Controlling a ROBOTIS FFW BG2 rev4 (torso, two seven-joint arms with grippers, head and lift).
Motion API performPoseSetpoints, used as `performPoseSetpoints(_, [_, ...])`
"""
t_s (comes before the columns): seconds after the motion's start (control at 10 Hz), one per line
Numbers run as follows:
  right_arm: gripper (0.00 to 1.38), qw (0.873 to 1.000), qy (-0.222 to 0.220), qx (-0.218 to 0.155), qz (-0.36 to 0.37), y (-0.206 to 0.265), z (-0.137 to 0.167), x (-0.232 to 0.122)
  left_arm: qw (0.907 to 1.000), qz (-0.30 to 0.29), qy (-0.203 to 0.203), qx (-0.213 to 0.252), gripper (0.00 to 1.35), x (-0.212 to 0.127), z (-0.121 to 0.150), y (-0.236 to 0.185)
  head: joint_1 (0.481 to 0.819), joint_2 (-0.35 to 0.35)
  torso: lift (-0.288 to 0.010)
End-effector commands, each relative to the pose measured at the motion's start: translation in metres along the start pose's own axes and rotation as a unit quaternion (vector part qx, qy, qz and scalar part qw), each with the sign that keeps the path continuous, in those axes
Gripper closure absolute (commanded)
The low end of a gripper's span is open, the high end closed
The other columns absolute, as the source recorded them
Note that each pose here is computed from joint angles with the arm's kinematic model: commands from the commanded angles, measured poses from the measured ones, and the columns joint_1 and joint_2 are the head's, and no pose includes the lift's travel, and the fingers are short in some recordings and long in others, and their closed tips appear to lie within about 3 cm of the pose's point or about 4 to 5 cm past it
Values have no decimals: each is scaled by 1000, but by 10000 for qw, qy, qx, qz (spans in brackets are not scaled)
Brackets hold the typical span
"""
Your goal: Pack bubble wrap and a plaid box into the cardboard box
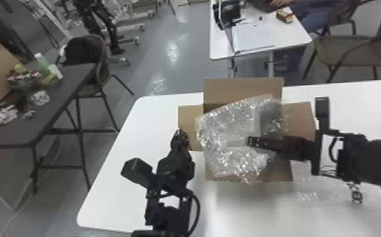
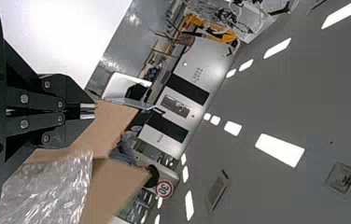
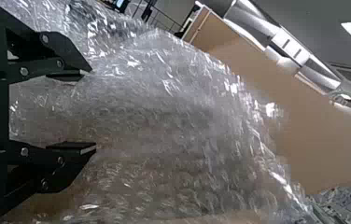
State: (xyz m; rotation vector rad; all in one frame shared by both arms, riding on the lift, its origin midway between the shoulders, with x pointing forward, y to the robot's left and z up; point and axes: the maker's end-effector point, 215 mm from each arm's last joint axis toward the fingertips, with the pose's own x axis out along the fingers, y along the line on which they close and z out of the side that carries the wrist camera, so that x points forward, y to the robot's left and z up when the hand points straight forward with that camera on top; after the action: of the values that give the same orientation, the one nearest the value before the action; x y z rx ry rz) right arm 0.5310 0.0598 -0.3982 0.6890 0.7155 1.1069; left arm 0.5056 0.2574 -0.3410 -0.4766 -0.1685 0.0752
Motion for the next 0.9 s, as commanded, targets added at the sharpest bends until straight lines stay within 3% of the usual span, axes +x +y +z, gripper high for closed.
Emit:
performPoseSetpoints(0.0, [96, 9993, -94, -344, 72, 18, 17, 0, 10000, 32, -9, -4, 1204, -1, 1, 4, 695, 326, -110])
performPoseSetpoints(0.4, [114, 9983, -355, -407, -203, 29, 37, -19, 10000, 69, -25, 6, 1204, 0, 4, 9, 695, 321, -110])
performPoseSetpoints(0.6, [113, 9945, -571, -780, -391, 47, 63, -40, 9999, 107, -27, 24, 1204, 0, 5, 14, 695, 317, -110])
performPoseSetpoints(0.8, [116, 9812, -925, -1444, -879, 54, 95, -82, 9999, 117, 6, 2, 1204, 0, 5, 18, 695, 297, -110])
